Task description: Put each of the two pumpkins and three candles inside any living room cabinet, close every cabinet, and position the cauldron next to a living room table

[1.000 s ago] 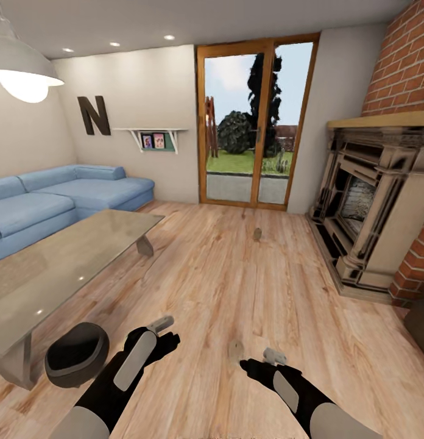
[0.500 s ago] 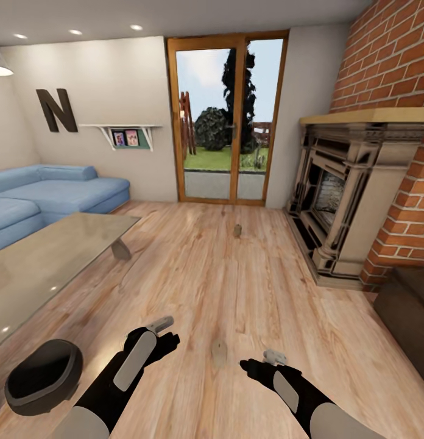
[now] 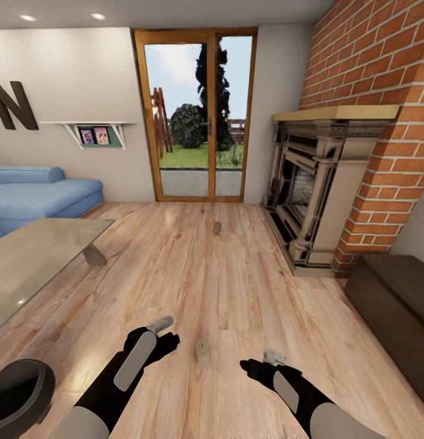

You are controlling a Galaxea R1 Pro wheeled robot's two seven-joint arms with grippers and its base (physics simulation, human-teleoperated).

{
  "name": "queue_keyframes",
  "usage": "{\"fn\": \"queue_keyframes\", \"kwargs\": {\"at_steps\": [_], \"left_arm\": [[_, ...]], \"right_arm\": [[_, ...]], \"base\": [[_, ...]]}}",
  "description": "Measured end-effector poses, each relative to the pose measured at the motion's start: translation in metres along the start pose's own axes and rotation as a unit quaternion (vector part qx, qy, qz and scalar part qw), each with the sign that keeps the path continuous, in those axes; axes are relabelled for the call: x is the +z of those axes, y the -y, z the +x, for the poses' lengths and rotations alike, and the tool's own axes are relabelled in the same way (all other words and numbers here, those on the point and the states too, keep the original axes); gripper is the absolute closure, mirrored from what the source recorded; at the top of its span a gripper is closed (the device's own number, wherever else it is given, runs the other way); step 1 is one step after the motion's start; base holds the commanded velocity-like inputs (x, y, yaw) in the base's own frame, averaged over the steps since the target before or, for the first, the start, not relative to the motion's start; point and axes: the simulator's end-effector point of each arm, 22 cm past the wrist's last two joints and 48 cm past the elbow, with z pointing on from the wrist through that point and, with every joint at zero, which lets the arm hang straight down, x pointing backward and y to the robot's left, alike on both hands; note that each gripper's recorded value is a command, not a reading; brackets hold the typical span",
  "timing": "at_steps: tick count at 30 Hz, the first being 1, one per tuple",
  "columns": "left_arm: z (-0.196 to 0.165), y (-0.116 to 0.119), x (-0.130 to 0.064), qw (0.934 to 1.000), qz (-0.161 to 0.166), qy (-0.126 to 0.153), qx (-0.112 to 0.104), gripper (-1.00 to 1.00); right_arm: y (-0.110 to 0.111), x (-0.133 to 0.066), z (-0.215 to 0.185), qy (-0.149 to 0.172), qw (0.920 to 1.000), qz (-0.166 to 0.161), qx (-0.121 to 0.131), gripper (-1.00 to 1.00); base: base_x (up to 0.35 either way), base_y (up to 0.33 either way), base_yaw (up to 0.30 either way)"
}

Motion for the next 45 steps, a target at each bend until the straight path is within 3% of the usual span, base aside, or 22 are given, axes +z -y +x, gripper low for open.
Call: {"fn": "queue_keyframes", "kwargs": {"at_steps": [7,16,35,45], "left_arm": [[0.002,-0.001,0.002,1.0,-0.001,-0.003,0.0,-1.0],[0.004,-0.002,0.005,1.0,-0.003,-0.006,0.0,-1.0],[0.008,-0.005,0.011,0.9999,-0.005,-0.013,-0.003,-1.0],[0.012,-0.006,0.014,0.9998,-0.006,-0.019,-0.007,-1.0]], "right_arm": [[0.002,0.002,0.004,-0.005,1.0,0.002,0.002,-1.0],[0.007,0.005,0.019,-0.019,0.999,0.002,0.041,-1.0],[0.017,0.008,0.027,-0.027,0.9985,0.01,0.045,-1.0],[0.019,0.011,0.023,-0.014,0.9988,0.011,0.046,-1.0]], "base": [[0.0,0.0,-0.251],[0.0,0.0,-0.251],[0.0,0.0,-0.251],[0.0,0.0,-0.165]]}}
